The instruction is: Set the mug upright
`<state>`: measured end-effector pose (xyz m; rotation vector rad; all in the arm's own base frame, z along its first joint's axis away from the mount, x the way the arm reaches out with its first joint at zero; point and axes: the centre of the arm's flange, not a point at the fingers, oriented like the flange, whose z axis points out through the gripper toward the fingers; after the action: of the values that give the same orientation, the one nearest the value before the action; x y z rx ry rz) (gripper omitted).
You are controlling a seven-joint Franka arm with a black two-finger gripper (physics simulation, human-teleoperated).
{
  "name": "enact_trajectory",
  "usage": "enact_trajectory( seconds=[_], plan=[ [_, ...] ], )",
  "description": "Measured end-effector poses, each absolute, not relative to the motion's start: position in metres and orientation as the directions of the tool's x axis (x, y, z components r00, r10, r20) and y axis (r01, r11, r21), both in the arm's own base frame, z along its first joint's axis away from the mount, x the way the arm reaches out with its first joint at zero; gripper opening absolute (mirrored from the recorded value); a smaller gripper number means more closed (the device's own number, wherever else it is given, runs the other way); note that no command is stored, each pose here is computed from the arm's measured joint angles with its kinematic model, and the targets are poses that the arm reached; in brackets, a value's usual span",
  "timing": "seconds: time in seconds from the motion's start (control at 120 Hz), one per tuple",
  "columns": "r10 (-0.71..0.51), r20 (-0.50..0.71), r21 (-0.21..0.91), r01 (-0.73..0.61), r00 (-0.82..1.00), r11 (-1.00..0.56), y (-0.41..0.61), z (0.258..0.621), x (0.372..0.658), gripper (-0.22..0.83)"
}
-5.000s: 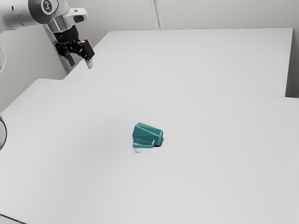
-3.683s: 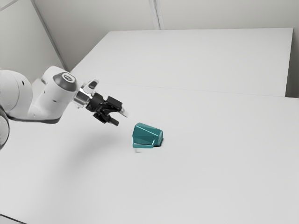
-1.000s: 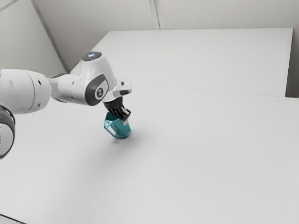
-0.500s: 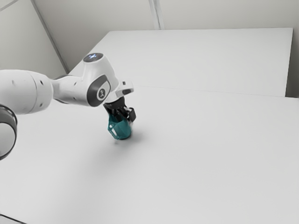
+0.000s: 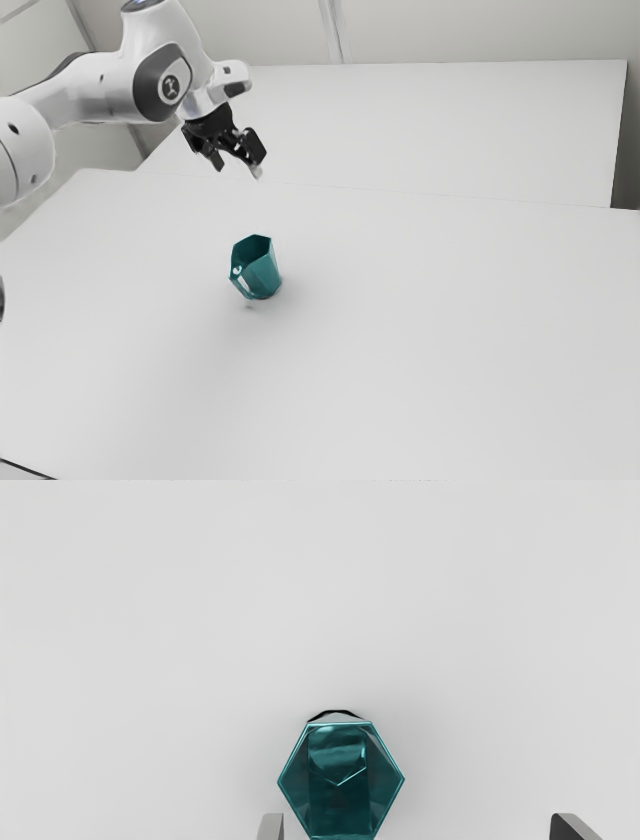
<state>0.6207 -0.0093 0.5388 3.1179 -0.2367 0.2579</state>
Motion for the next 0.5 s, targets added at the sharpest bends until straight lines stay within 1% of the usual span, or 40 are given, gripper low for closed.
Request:
enact_trajectory(
  seconds=[0.108,0.167,0.325,0.5],
  plan=[
    [-0.152,0.145,-0.005,-0.152,0.978,-0.988,-0.003,0.561,0.625,0.6],
    [-0.158,0.128,-0.002,-0.159,0.979,-0.987,-0.003,0.568,0.624,0.6],
    [-0.178,0.071,0.007,-0.179,0.981,-0.984,-0.004,0.569,0.617,0.61],
    [-0.194,0.037,0.015,-0.195,0.98,-0.981,-0.004,0.567,0.613,0.61]
  ],
)
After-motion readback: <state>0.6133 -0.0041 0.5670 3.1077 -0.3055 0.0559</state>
